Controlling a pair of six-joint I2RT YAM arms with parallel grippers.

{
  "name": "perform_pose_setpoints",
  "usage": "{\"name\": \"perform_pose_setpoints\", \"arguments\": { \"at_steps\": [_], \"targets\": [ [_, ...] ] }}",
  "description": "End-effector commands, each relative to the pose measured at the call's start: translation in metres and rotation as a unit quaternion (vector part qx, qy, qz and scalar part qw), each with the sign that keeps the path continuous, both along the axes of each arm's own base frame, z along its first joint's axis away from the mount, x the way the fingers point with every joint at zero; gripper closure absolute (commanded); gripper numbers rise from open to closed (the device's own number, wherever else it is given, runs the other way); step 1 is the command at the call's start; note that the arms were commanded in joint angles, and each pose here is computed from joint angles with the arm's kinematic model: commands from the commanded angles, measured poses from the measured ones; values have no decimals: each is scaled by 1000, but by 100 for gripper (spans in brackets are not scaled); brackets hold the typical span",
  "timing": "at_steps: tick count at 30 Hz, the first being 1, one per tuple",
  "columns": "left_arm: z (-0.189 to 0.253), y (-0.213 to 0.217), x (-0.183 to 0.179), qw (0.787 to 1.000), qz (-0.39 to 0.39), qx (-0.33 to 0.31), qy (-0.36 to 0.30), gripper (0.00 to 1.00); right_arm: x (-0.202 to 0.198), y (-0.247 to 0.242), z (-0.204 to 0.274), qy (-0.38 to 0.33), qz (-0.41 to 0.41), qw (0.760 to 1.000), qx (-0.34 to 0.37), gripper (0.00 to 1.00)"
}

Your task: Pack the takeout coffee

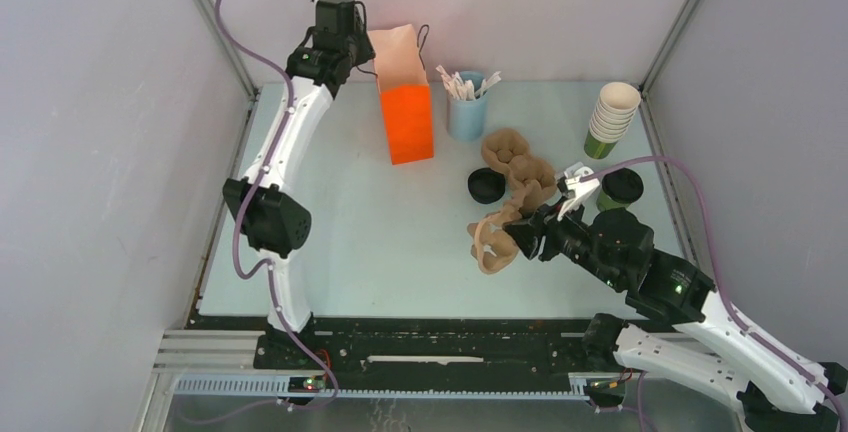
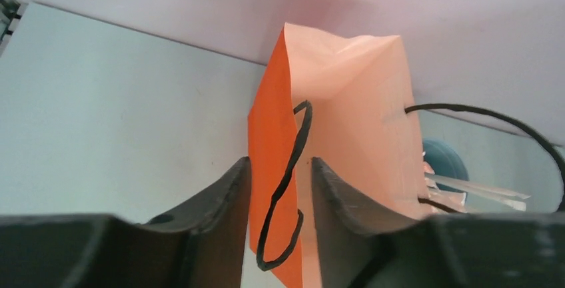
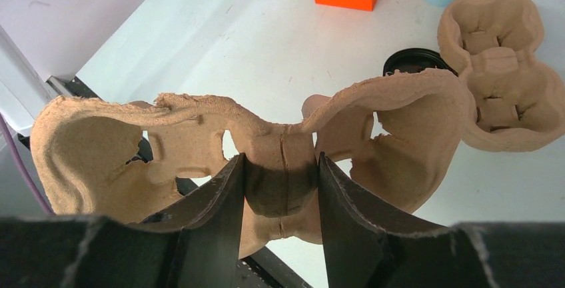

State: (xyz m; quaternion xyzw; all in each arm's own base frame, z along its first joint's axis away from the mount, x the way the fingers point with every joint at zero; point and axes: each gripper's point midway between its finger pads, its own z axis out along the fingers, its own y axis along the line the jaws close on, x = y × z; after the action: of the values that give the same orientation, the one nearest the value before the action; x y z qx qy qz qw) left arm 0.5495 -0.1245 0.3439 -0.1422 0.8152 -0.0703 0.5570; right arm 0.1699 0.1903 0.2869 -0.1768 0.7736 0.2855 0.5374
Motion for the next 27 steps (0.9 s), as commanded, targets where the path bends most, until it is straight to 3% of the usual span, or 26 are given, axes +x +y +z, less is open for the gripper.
{"name": "perform_pose_setpoints", "arguments": {
  "at_steps": [1, 3, 5, 6, 10, 16, 22, 27],
  "targets": [
    [22, 14, -2, 1000, 6, 8, -15, 62, -3, -3, 3, -13, 11, 1000, -2, 53],
    [19, 14, -3, 1000, -2, 2, -11, 72, -6, -4, 8, -16, 17, 1000, 9, 53],
    [22, 9, -7, 1000, -22, 1, -8, 94, -10, -5, 13, -20, 21, 999, 20, 55],
    [24, 3, -11, 999, -40, -4, -7, 99, -11, -5, 14, -22, 22, 999, 23, 56],
    [36, -35, -49, 985, -163, -54, 4, 100, -17, -6, 14, -26, 41, 999, 6, 57],
    [42, -71, -158, 938, -315, -140, 6, 100, -24, -2, 31, -55, 92, 994, -32, 57],
    [23, -84, -259, 887, -432, -162, 9, 100, -39, 10, 64, -91, 161, 982, -27, 56],
    [1, -93, -310, 854, -490, -173, 7, 100, -60, 35, 93, -84, 250, 964, -14, 57]
  ]
}}
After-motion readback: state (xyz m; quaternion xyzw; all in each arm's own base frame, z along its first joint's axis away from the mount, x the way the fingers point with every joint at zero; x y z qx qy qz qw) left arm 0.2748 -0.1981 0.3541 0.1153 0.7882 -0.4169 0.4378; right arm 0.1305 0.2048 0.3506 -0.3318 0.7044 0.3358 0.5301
